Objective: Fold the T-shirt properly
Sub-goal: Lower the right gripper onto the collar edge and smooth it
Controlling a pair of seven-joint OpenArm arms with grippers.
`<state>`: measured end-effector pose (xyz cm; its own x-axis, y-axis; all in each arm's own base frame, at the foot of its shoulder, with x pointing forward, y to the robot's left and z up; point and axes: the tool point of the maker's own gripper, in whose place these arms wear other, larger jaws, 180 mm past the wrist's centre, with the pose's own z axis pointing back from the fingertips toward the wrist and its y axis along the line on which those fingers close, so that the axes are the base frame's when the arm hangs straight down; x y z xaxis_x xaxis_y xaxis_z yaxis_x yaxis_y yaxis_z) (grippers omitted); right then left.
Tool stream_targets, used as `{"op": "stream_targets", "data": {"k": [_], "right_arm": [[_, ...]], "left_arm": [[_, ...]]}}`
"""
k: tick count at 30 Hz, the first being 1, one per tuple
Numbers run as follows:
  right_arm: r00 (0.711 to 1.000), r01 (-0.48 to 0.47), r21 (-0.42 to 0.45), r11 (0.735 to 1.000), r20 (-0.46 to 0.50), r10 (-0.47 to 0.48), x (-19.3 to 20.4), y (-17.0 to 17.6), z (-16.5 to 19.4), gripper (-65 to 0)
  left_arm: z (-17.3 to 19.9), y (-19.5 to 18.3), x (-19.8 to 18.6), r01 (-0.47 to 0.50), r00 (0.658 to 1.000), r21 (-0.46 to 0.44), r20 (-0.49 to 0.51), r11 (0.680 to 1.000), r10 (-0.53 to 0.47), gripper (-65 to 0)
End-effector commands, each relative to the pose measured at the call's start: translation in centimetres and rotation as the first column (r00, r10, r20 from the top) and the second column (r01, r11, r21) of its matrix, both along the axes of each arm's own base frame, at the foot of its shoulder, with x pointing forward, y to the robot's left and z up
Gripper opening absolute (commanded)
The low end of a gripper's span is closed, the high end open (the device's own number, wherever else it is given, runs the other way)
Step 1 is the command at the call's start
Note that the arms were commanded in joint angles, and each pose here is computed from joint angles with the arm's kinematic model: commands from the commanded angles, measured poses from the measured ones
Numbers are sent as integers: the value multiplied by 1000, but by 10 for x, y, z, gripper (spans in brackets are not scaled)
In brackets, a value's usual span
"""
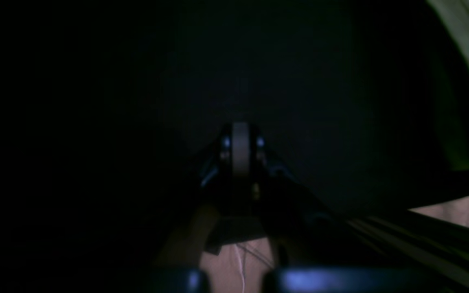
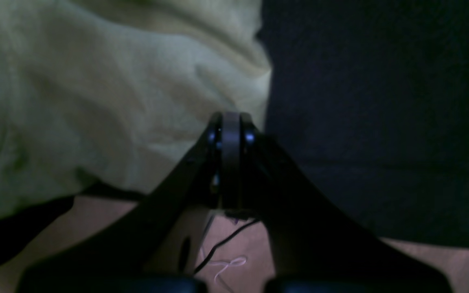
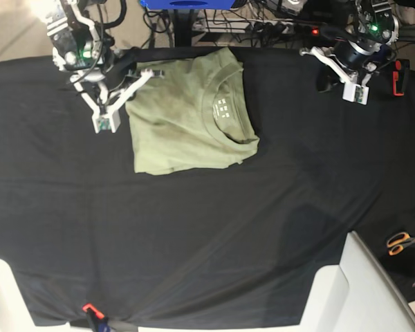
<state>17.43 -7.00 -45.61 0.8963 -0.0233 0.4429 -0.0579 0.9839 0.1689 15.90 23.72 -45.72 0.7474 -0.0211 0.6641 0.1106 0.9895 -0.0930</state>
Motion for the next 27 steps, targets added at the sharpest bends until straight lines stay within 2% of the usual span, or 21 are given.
{"op": "stream_targets", "data": {"k": [1,9,16,18,21,24,27], "right_arm": [[1000,-3,9,1000,7,3,-3,2,3,-642],[998,2,33,999,-59,0,-34,9,2,-642],[999,-36,81,996,16,35,-7,24,43,-642],[995,-93,98,991,34,90,1,41,50,-642],[974,-225,127,966,46,221,-1,81,53,-642],[936,-353,134,926,56,348,-8,115,51,-642],[905,-425,131,896,35,424,-20,133,42,-642]], "left_arm": [[7,3,7,-6,999,-5,37,1000,6,-650],[12,4,24,-3,998,2,67,1000,3,-650],[9,2,25,-1,998,-4,61,1000,1,-650],[9,1,25,0,998,-6,62,1000,0,-650],[8,2,23,-2,998,-5,56,1000,3,-650],[6,2,20,-2,999,-6,48,1000,2,-650],[0,5,14,-16,999,-9,30,1000,17,-650]]}}
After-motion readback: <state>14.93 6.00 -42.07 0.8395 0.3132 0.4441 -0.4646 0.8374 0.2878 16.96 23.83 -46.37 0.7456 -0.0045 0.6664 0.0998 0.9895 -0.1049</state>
